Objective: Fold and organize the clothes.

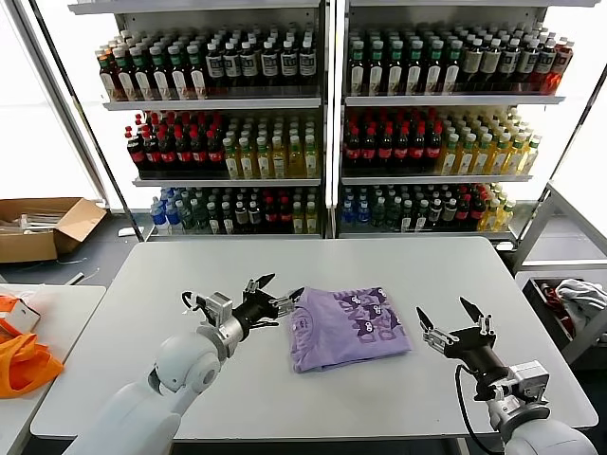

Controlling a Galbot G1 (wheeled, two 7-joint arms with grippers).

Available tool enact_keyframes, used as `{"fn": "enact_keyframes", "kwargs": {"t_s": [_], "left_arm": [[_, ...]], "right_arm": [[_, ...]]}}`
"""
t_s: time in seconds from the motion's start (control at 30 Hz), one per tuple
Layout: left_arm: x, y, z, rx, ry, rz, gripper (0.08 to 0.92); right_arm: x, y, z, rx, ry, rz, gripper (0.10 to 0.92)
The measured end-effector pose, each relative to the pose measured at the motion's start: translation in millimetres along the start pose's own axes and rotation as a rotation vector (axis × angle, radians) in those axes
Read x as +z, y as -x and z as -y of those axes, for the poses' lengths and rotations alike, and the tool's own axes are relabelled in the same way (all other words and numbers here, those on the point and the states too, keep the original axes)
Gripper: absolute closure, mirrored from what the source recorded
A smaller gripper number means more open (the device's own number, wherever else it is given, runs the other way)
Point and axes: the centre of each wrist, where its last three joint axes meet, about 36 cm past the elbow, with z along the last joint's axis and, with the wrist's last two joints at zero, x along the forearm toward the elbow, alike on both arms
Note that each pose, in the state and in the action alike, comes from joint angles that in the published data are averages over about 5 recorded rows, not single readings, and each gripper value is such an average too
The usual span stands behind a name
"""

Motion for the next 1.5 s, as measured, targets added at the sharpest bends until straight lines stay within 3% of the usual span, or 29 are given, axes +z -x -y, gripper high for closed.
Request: {"fn": "enact_keyframes", "kwargs": {"t_s": [0.1, 0.27, 0.77, 1.07, 1.5], "left_arm": [[2, -15, -3, -0.026, -0.033, 0.035, 0.188], [4, -45, -14, -0.098, -0.077, 0.099, 0.177], [34, -149, -40, -0.374, -0.117, 0.232, 0.177], [47, -201, -47, -0.507, -0.096, 0.261, 0.177], [49, -229, -39, -0.558, -0.068, 0.264, 0.177]], "right_arm": [[5, -2, 2, 0.006, 0.011, 0.027, 0.2], [17, -8, 5, 0.005, 0.033, 0.057, 0.2], [59, -24, 7, -0.011, 0.105, 0.091, 0.2], [73, -25, 3, -0.003, 0.117, 0.108, 0.2], [79, -25, -2, 0.005, 0.097, 0.117, 0.2]]}}
